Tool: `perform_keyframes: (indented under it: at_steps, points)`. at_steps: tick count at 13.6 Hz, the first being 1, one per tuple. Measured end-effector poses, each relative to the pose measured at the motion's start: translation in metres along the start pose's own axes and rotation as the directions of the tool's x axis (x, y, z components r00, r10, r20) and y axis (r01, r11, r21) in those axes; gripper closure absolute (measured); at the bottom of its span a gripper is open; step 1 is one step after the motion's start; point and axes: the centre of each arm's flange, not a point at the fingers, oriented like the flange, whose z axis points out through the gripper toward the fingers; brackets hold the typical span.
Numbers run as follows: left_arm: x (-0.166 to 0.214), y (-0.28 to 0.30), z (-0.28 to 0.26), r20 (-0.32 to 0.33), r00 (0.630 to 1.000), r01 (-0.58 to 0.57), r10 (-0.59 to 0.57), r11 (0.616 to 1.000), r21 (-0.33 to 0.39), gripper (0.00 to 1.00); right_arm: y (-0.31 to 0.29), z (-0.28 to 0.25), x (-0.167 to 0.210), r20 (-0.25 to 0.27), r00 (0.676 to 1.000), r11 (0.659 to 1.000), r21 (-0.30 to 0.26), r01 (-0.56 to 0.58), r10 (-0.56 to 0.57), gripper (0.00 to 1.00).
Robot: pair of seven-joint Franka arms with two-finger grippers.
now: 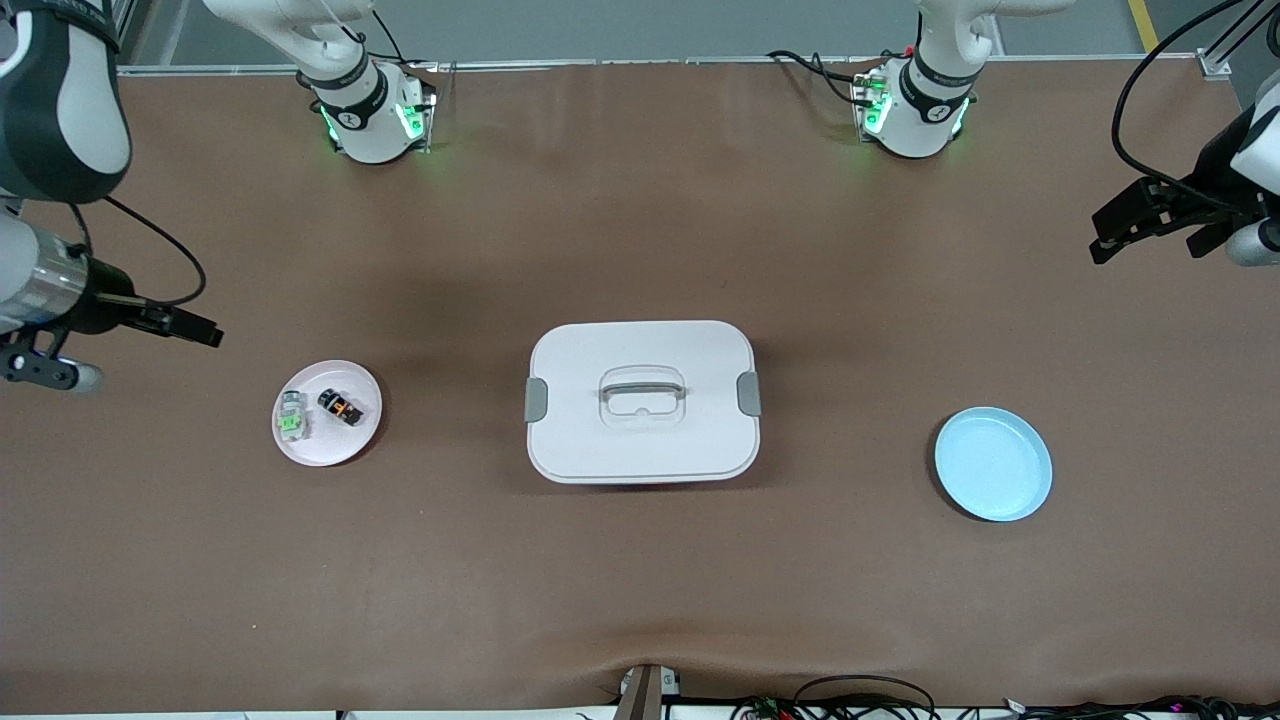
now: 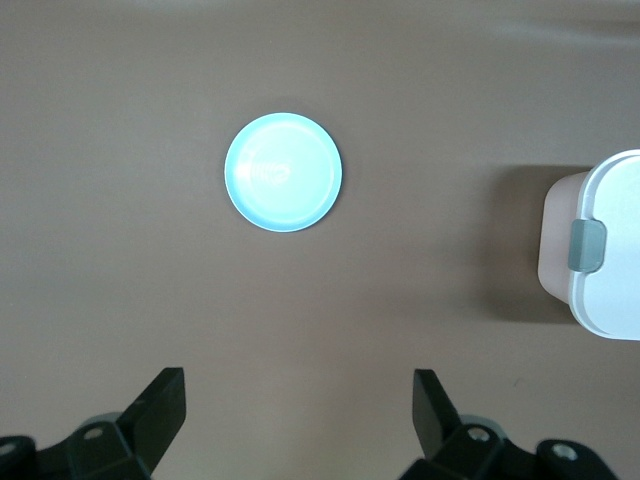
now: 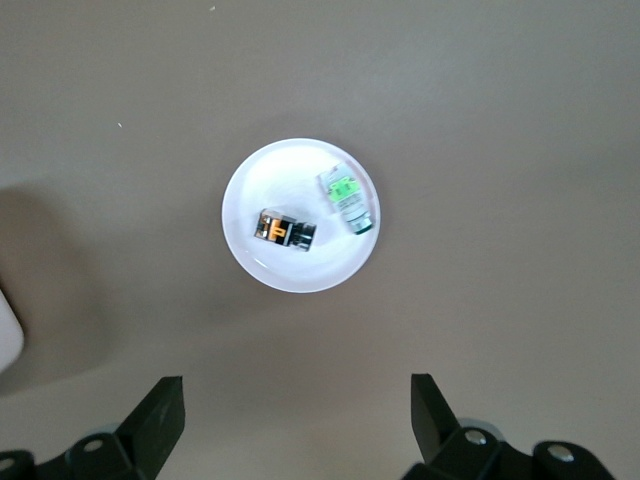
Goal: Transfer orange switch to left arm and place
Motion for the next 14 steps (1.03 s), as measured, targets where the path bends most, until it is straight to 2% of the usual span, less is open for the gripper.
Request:
perform_keyframes:
  at_steps: [3, 6, 9, 14]
  points:
    - [0.000, 0.000, 0.000, 0.000, 1.000, 0.000, 0.000, 1.000, 0.000, 0.00, -0.001, 0.035, -0.002, 0.000, 0.996, 0.996, 0.021, -0.091, 0.091, 0.00]
    - [0.000, 0.001, 0.000, 0.001, 1.000, -0.001, 0.001, 1.000, -0.002, 0.00, -0.027, 0.061, -0.010, -0.022, 0.986, 0.985, 0.030, -0.167, 0.168, 0.00]
    - [0.000, 0.001, 0.000, 0.000, 1.000, -0.002, 0.002, 1.000, -0.003, 0.00, -0.042, 0.082, -0.017, -0.038, 0.980, 0.980, 0.034, -0.195, 0.196, 0.00]
    - [0.000, 0.002, -0.002, -0.003, 1.000, -0.003, 0.003, 1.000, -0.004, 0.00, -0.024, 0.096, -0.012, -0.064, 0.971, 0.972, 0.050, -0.228, 0.231, 0.00]
